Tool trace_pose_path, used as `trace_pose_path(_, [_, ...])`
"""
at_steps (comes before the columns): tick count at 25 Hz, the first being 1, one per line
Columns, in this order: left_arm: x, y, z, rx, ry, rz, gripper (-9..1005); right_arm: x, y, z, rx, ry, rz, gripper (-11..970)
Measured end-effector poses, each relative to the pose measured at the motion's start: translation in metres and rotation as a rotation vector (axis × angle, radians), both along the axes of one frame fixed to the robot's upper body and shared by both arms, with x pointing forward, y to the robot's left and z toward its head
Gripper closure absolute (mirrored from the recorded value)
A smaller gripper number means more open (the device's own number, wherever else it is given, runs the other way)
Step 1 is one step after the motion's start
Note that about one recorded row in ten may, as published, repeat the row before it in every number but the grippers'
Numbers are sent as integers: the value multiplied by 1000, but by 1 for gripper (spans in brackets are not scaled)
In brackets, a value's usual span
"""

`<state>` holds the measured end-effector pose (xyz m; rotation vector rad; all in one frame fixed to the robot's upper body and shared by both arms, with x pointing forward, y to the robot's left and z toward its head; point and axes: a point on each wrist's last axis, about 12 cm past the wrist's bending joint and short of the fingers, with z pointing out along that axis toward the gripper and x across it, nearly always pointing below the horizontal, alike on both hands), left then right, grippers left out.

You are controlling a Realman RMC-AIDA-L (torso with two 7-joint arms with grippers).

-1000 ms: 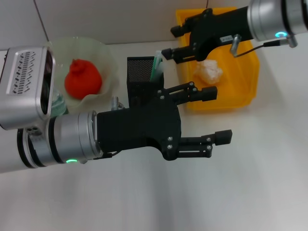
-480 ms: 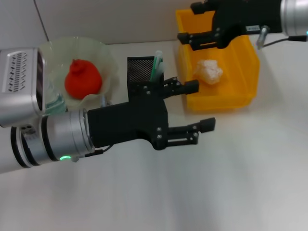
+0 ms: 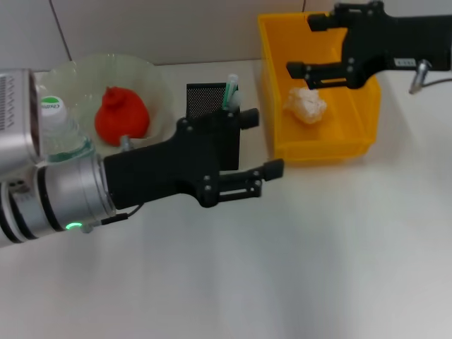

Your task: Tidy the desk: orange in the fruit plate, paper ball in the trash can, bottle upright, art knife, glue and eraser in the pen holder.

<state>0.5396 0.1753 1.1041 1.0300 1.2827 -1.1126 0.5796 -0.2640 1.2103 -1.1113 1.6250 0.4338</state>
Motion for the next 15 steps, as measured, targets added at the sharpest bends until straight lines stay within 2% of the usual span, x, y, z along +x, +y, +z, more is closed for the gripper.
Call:
trace_pose_path(9, [11, 31, 0, 91, 24, 70, 181, -28, -19, -17, -9, 59, 1, 173])
trace_pose_path(13, [10, 47, 0, 146, 49, 79, 181, -46, -25, -24, 39, 66, 34, 173])
trace_pose_path(15, [9, 51, 0, 159, 52, 80, 181, -48, -26, -25, 44, 67, 41, 173])
